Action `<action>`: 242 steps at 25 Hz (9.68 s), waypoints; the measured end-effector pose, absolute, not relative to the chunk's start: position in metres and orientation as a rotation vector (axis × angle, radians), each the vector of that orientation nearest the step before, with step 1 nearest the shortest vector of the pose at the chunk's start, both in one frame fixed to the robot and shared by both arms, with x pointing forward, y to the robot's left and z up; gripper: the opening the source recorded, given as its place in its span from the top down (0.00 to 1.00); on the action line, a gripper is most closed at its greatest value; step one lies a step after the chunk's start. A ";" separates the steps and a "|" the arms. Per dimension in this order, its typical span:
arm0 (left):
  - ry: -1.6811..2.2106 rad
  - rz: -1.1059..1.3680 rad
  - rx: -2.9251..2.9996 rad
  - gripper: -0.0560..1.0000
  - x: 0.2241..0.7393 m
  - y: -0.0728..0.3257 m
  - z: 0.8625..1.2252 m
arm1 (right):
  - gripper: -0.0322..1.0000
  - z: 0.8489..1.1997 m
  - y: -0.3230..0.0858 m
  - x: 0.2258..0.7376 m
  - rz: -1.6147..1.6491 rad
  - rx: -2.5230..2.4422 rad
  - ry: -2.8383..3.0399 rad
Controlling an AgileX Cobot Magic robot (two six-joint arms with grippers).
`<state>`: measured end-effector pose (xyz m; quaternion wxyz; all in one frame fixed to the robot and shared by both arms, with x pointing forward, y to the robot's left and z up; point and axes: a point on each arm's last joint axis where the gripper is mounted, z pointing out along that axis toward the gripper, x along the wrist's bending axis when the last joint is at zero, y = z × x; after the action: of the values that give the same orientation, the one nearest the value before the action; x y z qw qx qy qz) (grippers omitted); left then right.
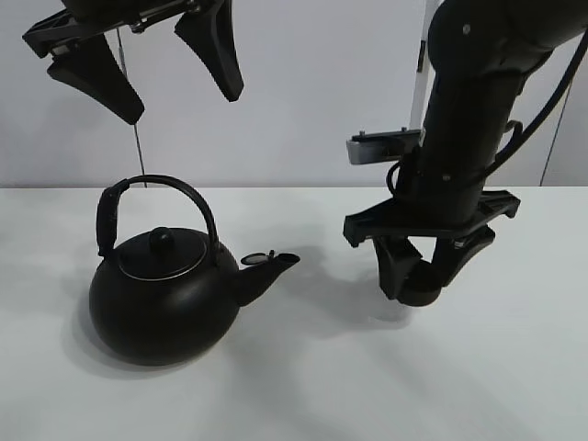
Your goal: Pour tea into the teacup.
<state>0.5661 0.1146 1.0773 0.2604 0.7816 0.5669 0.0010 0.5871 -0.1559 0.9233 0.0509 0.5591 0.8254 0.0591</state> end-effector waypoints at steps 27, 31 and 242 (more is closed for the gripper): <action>1.530 0.013 2.105 0.29 0.567 0.114 1.078 | 0.58 0.913 -0.097 0.569 0.324 1.400 2.684; 1.530 0.014 2.104 0.29 0.567 0.114 1.078 | 0.58 0.907 -0.096 0.570 0.324 1.397 2.683; 0.742 0.813 1.924 0.85 0.561 0.128 0.928 | 0.37 1.080 -0.208 0.583 1.117 2.086 1.725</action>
<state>0.5608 0.1284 0.9275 0.4463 0.7767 0.2996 0.3283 0.5831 -0.2075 1.0804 0.1064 0.7084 0.5857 0.3793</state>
